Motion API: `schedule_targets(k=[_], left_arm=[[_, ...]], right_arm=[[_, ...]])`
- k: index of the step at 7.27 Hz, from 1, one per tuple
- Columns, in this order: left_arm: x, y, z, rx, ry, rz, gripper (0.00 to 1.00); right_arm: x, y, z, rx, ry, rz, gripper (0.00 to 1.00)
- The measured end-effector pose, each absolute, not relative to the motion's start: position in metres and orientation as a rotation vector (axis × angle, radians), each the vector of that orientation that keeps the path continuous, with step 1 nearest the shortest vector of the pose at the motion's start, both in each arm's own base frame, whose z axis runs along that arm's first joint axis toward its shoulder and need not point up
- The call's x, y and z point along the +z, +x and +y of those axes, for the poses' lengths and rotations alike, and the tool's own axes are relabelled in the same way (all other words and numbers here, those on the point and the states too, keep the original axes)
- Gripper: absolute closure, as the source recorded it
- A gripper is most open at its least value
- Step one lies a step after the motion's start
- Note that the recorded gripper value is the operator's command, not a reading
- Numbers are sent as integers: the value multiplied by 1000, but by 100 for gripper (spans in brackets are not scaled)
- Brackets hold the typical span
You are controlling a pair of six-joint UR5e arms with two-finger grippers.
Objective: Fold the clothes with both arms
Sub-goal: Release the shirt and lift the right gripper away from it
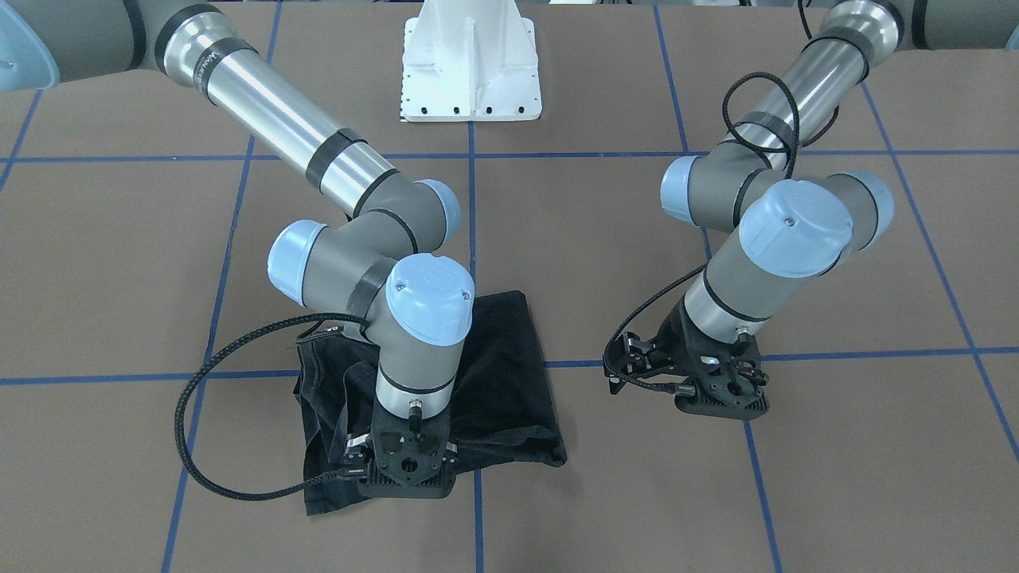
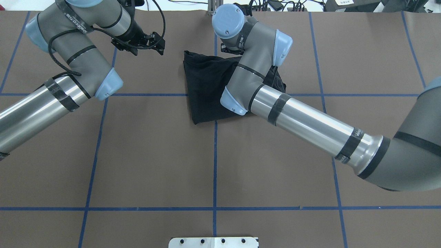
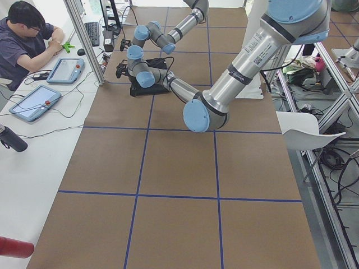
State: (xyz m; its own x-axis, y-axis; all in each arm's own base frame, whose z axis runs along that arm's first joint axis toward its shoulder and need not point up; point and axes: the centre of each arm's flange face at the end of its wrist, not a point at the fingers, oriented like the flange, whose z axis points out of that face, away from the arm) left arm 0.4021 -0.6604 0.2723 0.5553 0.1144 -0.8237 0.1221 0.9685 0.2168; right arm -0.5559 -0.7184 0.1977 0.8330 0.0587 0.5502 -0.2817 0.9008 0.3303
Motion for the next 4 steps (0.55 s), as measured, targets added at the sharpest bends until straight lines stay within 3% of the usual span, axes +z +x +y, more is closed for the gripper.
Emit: schedule_targets(k=[1, 4], left_arm=[[270, 400, -660, -4, 266, 987, 0], [274, 365, -639, 23, 260, 942, 0]], right_arm=[[187, -555, -723, 175, 401, -602, 1], [179, -546, -721, 114, 243, -733, 0]])
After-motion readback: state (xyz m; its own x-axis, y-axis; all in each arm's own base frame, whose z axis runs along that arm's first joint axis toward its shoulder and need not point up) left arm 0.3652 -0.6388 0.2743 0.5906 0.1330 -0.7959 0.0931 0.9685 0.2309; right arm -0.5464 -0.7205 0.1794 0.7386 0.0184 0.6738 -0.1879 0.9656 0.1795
